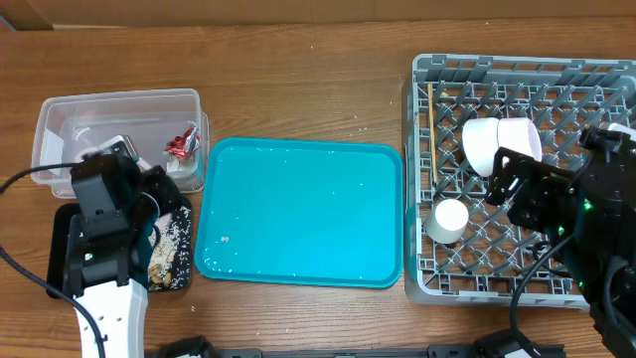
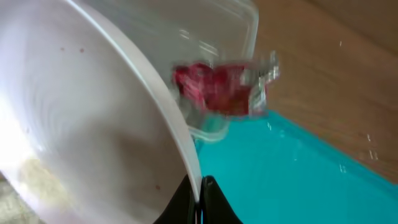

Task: Sort waste into correct bins and load items into the dishwasher
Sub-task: 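Tilt the plate to scrape the food scraps onto the black tray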

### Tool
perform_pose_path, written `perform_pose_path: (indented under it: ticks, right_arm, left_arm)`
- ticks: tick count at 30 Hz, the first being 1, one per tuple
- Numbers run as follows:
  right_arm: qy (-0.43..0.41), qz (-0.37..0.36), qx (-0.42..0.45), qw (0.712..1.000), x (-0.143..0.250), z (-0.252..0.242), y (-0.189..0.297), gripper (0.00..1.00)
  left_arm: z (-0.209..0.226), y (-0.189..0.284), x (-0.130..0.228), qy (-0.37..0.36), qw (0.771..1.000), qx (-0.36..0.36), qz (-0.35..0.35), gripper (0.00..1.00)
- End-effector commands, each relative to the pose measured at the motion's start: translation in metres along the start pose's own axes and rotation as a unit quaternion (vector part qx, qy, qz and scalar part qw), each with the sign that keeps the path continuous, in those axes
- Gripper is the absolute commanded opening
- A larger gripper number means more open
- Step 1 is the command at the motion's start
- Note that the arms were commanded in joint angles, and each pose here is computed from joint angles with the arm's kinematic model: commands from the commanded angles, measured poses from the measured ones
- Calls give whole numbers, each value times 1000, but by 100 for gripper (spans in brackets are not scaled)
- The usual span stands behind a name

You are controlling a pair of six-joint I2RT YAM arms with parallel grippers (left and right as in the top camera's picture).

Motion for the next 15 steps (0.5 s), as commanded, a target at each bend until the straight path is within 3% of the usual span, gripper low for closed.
perform_pose_path:
  ticks: [1,4,7,10,12,15]
  right_arm:
    - [-6,-12,-3,1000,-5,-1,5,100]
    - [-6,-12,-3,1000,-5,-1,5,100]
    - [-6,-12,-3,1000,-5,-1,5,100]
    - [-6,-12,-3,1000,-5,-1,5,100]
    - [-6,-12,-3,1000,-5,-1,5,100]
    - [-6,-12,-3,1000,-5,-1,5,100]
  left_arm:
    - [-18,9,9,-22,997,68,35,4]
    - [-2,7,-16,-24,998,-18,-50,4]
    - [-12,9,1,-20,999,33,6,4]
    - [-9,8,-4,-34,999,13,-13,4]
    - [-16,12,11,-7,998,54,38,4]
    - [-22,13,6,-65,995,71,21,4]
Point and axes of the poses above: each gripper's point midway between its finger pads, its own y axis back along the fingers, its own z axis along the line the jaws close on, x = y × z, the point moved 6 cm from there along y, back along the fingers, and after that the axes turned 10 degrees about y, right-handed, at the moved point
